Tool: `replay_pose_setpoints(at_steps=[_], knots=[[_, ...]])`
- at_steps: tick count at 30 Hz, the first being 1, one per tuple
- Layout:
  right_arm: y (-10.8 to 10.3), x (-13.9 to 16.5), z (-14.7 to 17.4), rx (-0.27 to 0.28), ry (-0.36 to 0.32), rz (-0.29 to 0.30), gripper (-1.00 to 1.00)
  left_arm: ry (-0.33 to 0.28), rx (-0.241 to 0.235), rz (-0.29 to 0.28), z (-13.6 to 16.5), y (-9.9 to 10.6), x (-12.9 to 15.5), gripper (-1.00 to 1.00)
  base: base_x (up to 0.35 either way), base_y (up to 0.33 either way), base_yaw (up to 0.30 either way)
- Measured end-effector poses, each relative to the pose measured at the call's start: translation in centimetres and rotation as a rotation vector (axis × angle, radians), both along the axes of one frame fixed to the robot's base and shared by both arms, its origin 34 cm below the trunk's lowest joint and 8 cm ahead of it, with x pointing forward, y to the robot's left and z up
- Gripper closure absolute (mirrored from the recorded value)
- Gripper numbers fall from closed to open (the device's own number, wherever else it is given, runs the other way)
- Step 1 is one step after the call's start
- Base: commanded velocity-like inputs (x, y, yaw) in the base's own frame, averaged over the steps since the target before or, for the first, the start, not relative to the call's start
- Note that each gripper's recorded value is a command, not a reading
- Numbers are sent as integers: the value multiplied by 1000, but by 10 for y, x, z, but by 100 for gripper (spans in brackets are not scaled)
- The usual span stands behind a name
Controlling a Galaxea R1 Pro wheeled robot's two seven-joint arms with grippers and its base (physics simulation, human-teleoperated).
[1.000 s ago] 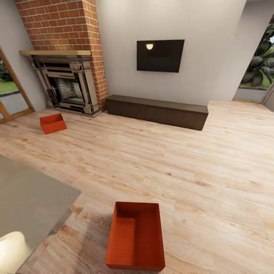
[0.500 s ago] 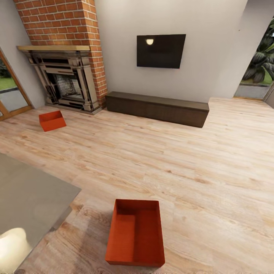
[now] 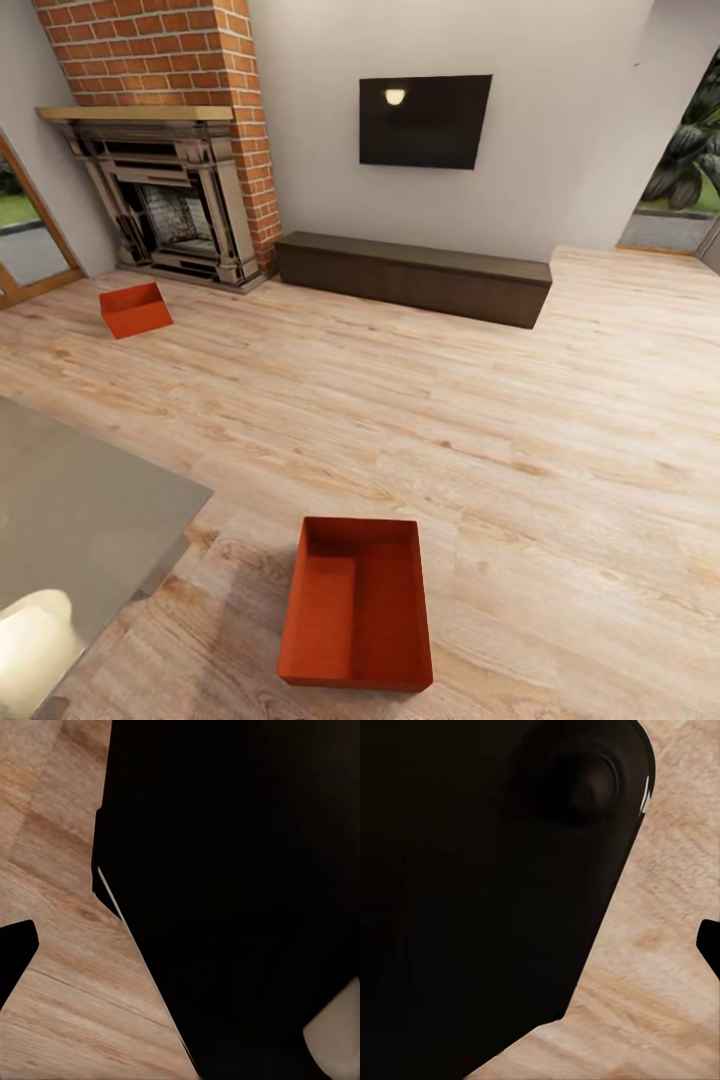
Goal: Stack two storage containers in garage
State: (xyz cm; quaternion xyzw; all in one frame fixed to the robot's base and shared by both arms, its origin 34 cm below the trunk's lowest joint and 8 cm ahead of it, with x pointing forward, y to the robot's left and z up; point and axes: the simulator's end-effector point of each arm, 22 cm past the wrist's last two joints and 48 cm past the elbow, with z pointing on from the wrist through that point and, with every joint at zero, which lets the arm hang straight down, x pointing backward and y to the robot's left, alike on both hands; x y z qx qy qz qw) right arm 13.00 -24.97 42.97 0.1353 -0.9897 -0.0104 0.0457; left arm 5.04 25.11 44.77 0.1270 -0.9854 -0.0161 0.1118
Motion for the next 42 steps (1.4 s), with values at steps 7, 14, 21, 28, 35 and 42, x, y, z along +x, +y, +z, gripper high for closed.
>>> replay_pose_setpoints(at_steps=[7, 14, 21, 28, 35, 42], knots=[[0, -4, 0, 0, 11, -2, -100, 11, 0, 0, 1, 0, -4, -100, 0, 0, 0], [0, -9, 0, 0, 22, -1, -100, 23, 0, 0, 2, 0, -8, -100, 0, 0, 0], [0, -13, 1, 0, 33, -2, -100, 35, -4, 4, 3, -4, -13, -100, 0, 0, 0], [1, -18, 1, 0, 45, -4, -100, 49, 0, 7, 5, -2, -19, -100, 0, 0, 0], [0, -22, 1, -1, 56, -8, -100, 61, 1, 9, 6, -1, -23, -100, 0, 0, 0], [0, -26, 1, -2, 67, -9, -100, 72, 0, 9, 8, -2, -27, -100, 0, 0, 0]])
